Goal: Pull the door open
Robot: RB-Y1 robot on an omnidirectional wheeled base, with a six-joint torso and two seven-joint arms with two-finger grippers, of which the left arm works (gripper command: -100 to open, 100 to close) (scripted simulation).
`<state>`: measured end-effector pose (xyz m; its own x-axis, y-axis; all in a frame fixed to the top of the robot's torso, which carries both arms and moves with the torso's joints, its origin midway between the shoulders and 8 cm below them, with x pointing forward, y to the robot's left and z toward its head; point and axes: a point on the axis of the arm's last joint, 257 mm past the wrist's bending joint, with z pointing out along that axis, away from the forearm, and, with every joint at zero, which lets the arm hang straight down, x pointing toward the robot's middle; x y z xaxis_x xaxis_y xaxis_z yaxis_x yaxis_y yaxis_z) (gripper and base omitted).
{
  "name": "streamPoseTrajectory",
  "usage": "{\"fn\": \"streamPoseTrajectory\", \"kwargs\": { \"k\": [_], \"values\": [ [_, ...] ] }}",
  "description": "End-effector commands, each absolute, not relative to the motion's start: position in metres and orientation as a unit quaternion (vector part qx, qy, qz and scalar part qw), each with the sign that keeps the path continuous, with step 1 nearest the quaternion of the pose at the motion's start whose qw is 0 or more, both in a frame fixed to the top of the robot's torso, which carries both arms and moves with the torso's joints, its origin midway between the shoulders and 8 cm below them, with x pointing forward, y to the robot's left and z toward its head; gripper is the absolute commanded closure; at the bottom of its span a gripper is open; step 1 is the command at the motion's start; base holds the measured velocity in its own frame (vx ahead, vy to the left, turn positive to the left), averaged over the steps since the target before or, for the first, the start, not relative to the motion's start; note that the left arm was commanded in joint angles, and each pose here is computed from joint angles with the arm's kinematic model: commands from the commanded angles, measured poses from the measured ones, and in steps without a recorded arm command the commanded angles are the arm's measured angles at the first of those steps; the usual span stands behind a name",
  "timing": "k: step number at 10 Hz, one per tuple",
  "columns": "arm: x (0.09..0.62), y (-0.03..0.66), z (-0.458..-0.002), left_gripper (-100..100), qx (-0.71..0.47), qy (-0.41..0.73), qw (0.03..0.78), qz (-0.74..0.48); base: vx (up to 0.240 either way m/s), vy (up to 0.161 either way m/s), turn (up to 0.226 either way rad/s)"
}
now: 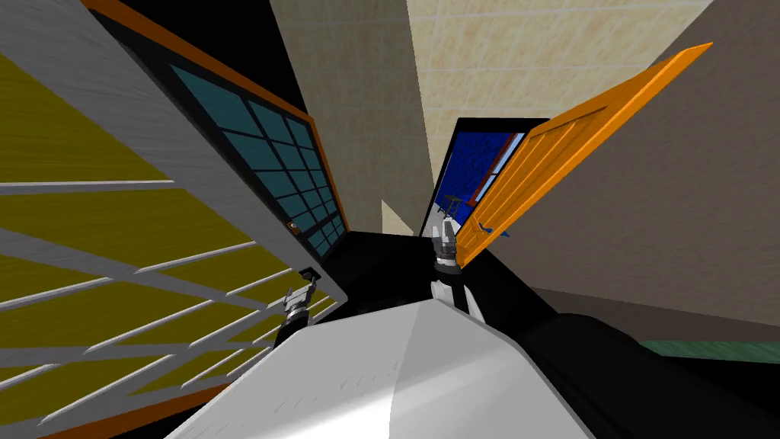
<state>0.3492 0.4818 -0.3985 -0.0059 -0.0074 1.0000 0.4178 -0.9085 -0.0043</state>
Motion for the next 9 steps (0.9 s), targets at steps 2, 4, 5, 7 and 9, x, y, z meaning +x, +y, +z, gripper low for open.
{"fn": "streamPoseTrajectory", "kwargs": {
  "k": [2,4,5,7,9],
  "values": [
    [0.339,0.504,-0.396,-100,-0.680,-0.176,0.179,-0.689,-0.020,0.052,-0.273],
    [0.332,0.517,-0.396,-100,-0.676,-0.191,0.194,-0.685,-0.016,0.039,-0.234],
    [0.328,0.524,-0.397,-100,-0.674,-0.199,0.200,-0.683,-0.010,0.020,-0.107],
    [0.319,0.538,-0.397,-100,-0.669,-0.217,0.216,-0.677,-0.019,0.027,-0.275],
    [0.317,0.541,-0.398,-100,-0.668,-0.220,0.219,-0.676,-0.015,0.022,-0.182]
  ]
}}
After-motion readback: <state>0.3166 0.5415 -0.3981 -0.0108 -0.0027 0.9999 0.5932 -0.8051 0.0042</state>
